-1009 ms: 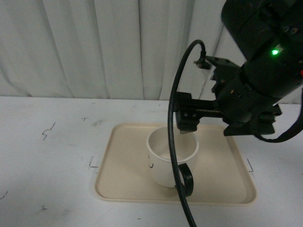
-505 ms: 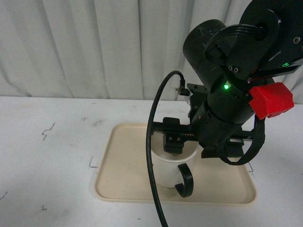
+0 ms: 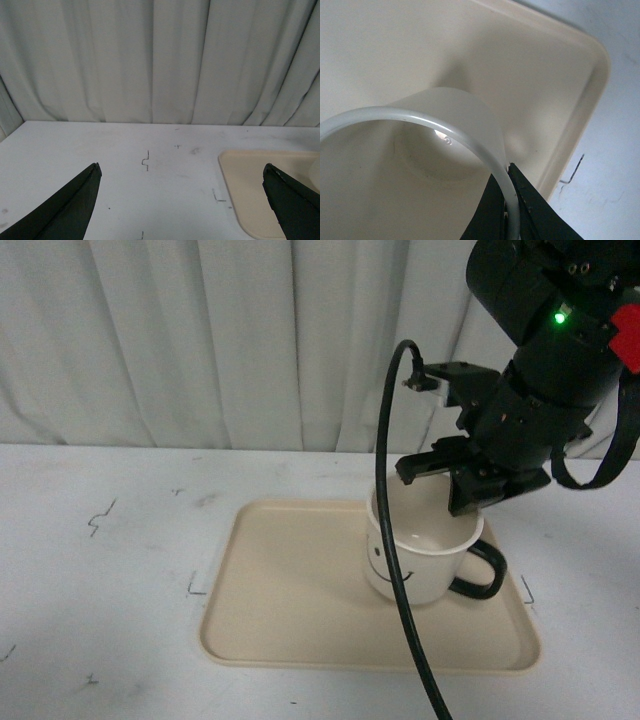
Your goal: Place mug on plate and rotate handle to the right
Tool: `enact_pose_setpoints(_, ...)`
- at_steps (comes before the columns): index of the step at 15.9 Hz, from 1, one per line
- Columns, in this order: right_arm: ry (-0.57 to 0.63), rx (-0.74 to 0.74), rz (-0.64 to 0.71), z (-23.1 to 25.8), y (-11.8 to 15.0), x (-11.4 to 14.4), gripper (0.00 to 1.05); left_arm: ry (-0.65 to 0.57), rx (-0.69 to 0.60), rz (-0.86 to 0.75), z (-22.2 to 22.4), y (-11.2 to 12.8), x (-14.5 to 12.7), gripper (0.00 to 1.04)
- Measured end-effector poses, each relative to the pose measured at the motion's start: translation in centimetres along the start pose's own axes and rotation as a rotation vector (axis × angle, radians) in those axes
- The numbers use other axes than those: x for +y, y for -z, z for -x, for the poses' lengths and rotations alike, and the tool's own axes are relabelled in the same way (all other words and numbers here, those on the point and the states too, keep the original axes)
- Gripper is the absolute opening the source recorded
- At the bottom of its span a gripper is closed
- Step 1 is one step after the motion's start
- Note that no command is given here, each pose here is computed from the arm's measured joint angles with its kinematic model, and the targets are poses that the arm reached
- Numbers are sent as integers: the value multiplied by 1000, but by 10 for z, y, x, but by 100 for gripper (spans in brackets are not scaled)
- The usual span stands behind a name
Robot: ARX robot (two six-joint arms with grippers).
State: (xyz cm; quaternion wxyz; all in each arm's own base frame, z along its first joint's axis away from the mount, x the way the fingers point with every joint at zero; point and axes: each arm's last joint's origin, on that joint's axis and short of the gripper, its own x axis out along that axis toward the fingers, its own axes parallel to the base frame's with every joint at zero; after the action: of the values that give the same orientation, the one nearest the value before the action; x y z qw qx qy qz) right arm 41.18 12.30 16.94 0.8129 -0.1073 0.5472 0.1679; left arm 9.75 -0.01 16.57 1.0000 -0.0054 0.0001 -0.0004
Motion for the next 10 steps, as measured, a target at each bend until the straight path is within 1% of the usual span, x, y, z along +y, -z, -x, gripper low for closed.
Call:
enact_pose_setpoints(1,-15,-14,72,3,-3,-2,3,0,0,0,0,0,0,98)
enact_pose_setpoints(3,-60,9,288,4,-9,-2,3,0,0,0,0,0,0,98)
enact_pose_setpoints(6,-109,65,500,-7,-7,-1,3,0,0,0,0,0,0,98)
enact_pose_setpoints(8,-158,57,632,-12,-9,3,3,0,0,0,0,0,0,98)
enact_pose_setpoints(10,-168,26,700,-7,-18,9,3,0,0,0,0,0,0,98)
